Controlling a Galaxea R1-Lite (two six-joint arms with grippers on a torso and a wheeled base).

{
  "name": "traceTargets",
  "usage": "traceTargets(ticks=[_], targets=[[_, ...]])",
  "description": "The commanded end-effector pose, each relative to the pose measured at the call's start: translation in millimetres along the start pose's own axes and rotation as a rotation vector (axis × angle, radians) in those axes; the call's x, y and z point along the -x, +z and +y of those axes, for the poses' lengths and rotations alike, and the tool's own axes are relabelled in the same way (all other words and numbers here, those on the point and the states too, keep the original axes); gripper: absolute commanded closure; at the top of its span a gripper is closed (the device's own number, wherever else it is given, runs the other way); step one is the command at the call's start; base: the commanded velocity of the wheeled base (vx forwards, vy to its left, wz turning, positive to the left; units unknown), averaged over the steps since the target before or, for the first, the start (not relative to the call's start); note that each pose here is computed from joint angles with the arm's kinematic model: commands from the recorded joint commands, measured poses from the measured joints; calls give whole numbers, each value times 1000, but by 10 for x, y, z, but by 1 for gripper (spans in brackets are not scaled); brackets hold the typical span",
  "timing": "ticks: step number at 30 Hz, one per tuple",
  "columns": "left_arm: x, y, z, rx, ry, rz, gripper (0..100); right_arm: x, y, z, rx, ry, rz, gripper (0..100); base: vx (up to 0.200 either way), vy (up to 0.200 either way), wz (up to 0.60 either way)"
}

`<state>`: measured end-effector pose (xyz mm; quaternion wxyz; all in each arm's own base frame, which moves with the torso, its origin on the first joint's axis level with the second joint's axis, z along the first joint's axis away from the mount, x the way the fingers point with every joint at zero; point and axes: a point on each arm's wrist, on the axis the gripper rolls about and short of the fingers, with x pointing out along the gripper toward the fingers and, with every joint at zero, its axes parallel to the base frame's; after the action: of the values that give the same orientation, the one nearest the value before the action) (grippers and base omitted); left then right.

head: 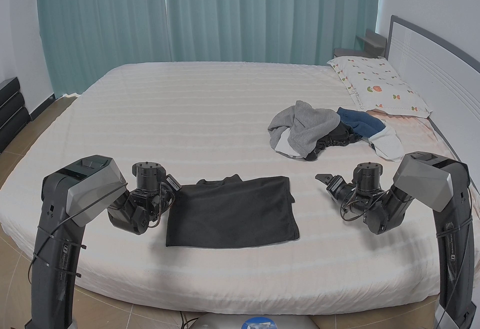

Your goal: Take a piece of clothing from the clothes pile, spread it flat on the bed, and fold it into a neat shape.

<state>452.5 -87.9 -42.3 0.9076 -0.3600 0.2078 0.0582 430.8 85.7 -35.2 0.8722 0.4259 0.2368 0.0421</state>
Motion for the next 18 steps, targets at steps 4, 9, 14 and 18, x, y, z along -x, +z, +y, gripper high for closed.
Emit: traceTargets(ticks=[4,9,14,18], targets=[[32,-21,28,-1,19,-3,100,-70,-99,154,58,27,10,0,0,0,0],[33,-24,52,-2,44,-21,100,-146,-94,400,157,62,2,0,0,0,0],[36,-16,55,-1,47,-24,100,-232,-320,640,188,118,46,0,0,0,0],[37,-12,62,1,48,-25,100,-337,-542,737,206,120,98,0,0,0,0]])
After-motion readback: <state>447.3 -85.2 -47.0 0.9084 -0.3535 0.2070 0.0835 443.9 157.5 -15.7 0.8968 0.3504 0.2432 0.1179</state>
